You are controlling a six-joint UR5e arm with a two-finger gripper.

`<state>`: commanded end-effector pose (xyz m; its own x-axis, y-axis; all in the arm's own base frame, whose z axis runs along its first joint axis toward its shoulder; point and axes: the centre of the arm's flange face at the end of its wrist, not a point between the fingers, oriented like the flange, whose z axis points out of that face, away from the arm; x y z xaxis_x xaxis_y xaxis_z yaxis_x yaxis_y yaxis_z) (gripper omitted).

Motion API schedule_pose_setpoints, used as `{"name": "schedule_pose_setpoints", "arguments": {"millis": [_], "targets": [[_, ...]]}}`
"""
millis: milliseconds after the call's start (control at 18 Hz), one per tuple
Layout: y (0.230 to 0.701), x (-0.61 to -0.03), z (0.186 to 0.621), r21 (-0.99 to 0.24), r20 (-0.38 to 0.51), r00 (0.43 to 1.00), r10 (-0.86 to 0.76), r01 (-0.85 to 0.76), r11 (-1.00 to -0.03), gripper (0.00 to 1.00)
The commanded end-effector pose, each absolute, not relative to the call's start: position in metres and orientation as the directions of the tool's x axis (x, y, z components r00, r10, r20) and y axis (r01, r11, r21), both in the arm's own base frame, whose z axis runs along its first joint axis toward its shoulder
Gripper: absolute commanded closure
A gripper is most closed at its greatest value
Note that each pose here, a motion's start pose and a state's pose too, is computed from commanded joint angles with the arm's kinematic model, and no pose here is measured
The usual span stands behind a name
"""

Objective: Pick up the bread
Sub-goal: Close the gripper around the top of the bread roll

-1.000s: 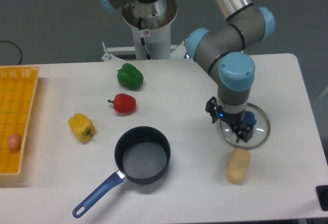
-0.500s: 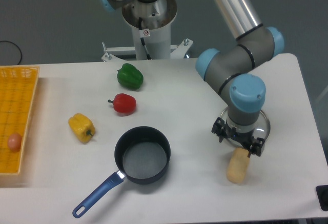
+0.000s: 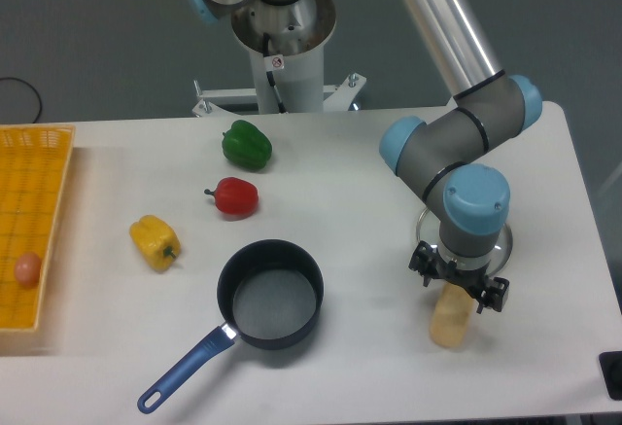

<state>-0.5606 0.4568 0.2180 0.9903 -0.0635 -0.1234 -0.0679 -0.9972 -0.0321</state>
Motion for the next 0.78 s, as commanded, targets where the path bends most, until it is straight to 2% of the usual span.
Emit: {"name": "schedule_pose_setpoints", "arguments": {"millis": [444, 611, 667, 722, 778], "targets": [[0.458, -0.562, 0.201, -0.022, -0.105, 0.992, -0.065, -0.067, -0.997, 0.00], [0.458, -0.565, 0.195, -0.028, -0.127, 0.989, -0.069, -0.074, -0.997, 0.01], [0.459, -0.565, 0.195, -0.027, -0.134, 0.989, -0.071, -0.075, -0.997, 0.06], [0.459, -0.565, 0.195, -0.027, -0.136, 0.988, -0.072, -0.076, -0.997, 0.15], [0.459, -0.566, 0.194, -0.026, -0.134, 0.988, -0.072, -0.076, -0.997, 0.30]]}}
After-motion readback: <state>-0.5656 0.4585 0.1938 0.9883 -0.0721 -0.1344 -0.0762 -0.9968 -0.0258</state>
